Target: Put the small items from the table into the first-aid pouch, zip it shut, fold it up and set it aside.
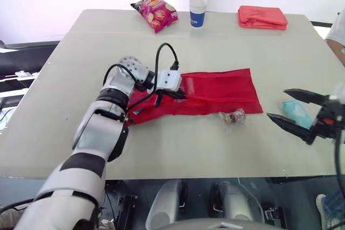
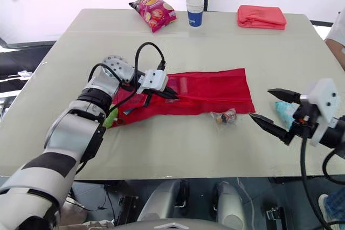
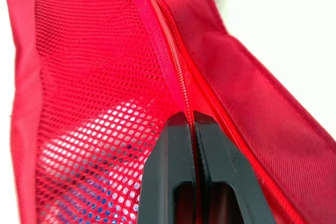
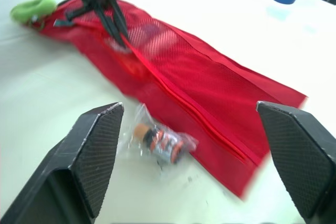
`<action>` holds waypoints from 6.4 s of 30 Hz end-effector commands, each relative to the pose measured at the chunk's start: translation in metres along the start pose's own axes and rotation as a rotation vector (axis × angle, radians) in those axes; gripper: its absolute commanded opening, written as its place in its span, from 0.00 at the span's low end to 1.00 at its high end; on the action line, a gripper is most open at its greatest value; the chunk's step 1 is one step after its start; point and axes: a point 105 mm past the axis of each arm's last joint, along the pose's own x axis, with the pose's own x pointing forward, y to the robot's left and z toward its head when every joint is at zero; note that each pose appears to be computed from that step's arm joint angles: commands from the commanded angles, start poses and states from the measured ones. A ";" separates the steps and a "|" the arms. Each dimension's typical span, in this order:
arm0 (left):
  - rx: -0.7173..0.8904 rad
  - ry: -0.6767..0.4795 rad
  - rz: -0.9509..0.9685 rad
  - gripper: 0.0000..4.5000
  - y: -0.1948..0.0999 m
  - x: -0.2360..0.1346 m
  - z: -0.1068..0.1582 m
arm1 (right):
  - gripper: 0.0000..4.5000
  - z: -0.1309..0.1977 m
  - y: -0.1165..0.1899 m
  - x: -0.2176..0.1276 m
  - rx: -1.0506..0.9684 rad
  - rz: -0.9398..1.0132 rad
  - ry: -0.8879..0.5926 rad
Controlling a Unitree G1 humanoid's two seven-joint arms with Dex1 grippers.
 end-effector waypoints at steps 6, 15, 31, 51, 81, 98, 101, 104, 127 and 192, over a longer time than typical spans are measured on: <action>-0.091 -0.053 0.167 0.13 0.029 0.010 0.012 | 1.00 0.010 0.003 -0.001 -0.082 -0.004 0.005; -0.598 -0.293 0.321 0.89 0.009 0.008 0.023 | 1.00 0.006 0.012 0.000 -0.065 -0.039 0.009; -0.440 -0.030 0.547 0.59 0.003 0.076 0.032 | 1.00 0.009 0.006 -0.002 -0.077 -0.050 0.026; -0.285 -0.190 0.367 0.02 -0.018 0.063 0.038 | 1.00 -0.043 0.048 0.047 -0.138 0.221 0.258; -0.467 -0.321 0.295 0.00 -0.030 0.070 0.067 | 0.27 -0.058 0.037 0.066 -0.039 0.164 0.363; -0.557 -0.358 0.195 0.00 -0.027 0.088 0.089 | 0.27 -0.082 0.036 0.111 0.578 -0.308 0.387; -0.570 -0.358 0.189 0.00 -0.029 0.087 0.089 | 0.27 -0.083 0.034 0.112 0.636 -0.361 0.365; -0.599 -0.354 0.187 0.00 -0.030 0.086 0.086 | 0.27 -0.083 0.029 0.111 0.691 -0.425 0.337; -0.884 -0.340 0.035 0.00 -0.031 0.078 0.068 | 0.98 -0.057 0.035 0.113 0.609 -0.368 0.264; -0.710 -0.327 0.115 0.39 -0.003 0.057 0.066 | 0.00 -0.045 0.067 0.101 0.246 -0.063 0.215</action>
